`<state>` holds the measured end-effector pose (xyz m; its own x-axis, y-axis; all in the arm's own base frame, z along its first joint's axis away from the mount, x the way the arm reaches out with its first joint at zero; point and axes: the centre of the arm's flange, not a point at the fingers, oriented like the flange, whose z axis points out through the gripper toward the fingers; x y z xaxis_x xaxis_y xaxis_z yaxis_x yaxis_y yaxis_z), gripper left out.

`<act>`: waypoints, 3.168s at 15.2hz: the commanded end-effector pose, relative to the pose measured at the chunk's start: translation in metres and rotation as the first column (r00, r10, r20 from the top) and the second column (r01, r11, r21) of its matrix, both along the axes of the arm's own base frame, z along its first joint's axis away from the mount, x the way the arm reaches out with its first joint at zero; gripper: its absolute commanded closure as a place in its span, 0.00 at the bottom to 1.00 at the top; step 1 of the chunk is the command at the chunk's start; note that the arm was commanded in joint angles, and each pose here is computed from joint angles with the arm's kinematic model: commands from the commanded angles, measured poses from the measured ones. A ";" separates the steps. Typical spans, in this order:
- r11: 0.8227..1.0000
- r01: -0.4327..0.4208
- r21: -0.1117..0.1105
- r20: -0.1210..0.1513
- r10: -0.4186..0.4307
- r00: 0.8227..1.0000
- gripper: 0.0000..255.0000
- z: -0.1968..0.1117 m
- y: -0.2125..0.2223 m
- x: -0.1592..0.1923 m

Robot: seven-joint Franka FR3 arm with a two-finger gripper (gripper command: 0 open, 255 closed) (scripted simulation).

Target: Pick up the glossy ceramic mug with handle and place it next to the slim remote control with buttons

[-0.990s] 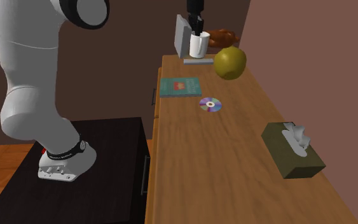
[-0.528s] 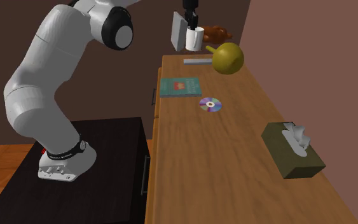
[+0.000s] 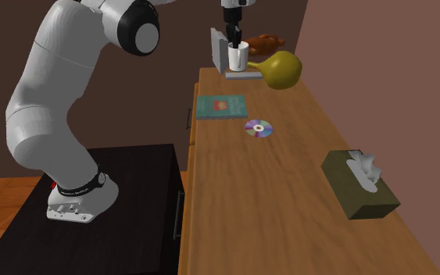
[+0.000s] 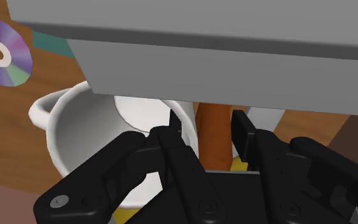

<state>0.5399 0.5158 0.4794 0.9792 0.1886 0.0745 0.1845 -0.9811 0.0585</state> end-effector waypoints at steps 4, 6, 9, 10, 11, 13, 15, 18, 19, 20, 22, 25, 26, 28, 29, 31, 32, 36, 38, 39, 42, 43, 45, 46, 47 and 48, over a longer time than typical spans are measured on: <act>1.000 0.000 0.002 0.002 0.000 1.000 1.00 -0.025 0.000 0.001; 1.000 0.000 0.002 0.002 0.000 1.000 1.00 -0.036 0.000 0.001; 1.000 0.000 0.002 0.002 0.000 1.000 1.00 -0.052 0.000 0.001; 1.000 0.000 0.002 0.002 0.000 1.000 1.00 -0.057 0.000 0.001; 1.000 0.000 0.002 0.002 0.000 1.000 1.00 -0.062 0.000 0.001; 1.000 0.000 0.002 0.002 0.000 1.000 1.00 -0.073 0.000 0.001; 1.000 0.000 0.002 0.002 0.000 1.000 1.00 -0.083 0.000 0.001; 1.000 0.000 0.002 0.002 0.000 1.000 1.00 -0.099 0.000 0.001; 1.000 0.000 0.002 0.002 0.000 1.000 1.00 -0.104 0.000 0.001; 1.000 0.000 0.002 0.002 0.000 1.000 1.00 -0.110 0.000 0.001; 1.000 0.000 0.002 0.002 0.000 1.000 1.00 -0.120 0.000 0.001; 1.000 0.000 0.002 0.002 0.000 1.000 1.00 -0.120 0.000 0.001; 1.000 0.000 0.002 0.002 0.000 1.000 1.00 -0.120 0.000 0.001; 1.000 0.000 0.002 0.002 0.000 1.000 1.00 -0.120 0.000 0.001; 1.000 0.000 0.002 0.002 0.000 1.000 1.00 -0.120 0.000 0.001; 1.000 0.000 0.002 0.002 0.000 1.000 0.00 -0.116 0.000 0.003; 1.000 0.000 0.002 0.002 0.000 1.000 0.00 -0.113 0.001 0.004; 1.000 0.000 0.002 0.002 0.000 1.000 0.00 -0.120 0.000 0.001; 1.000 0.000 0.002 0.002 0.000 1.000 0.00 -0.093 0.001 -0.001; 1.000 0.000 0.002 0.002 0.000 1.000 0.00 -0.080 0.002 -0.002; 1.000 0.000 0.002 0.002 0.000 1.000 0.00 -0.070 0.002 -0.003; 1.000 0.000 0.002 0.002 0.000 1.000 0.00 -0.070 0.002 -0.003; 1.000 0.000 0.002 0.002 0.000 1.000 0.00 -0.070 0.002 -0.003; 1.000 0.000 0.002 0.002 0.000 1.000 0.00 -0.070 0.002 -0.003; 1.000 0.000 0.002 0.002 0.000 1.000 0.00 -0.070 0.002 -0.003; 1.000 0.000 0.002 0.002 0.000 1.000 0.00 -0.070 0.002 -0.003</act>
<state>0.5366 0.5179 0.4096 0.9791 0.1884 0.0771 0.1843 -0.9812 0.0570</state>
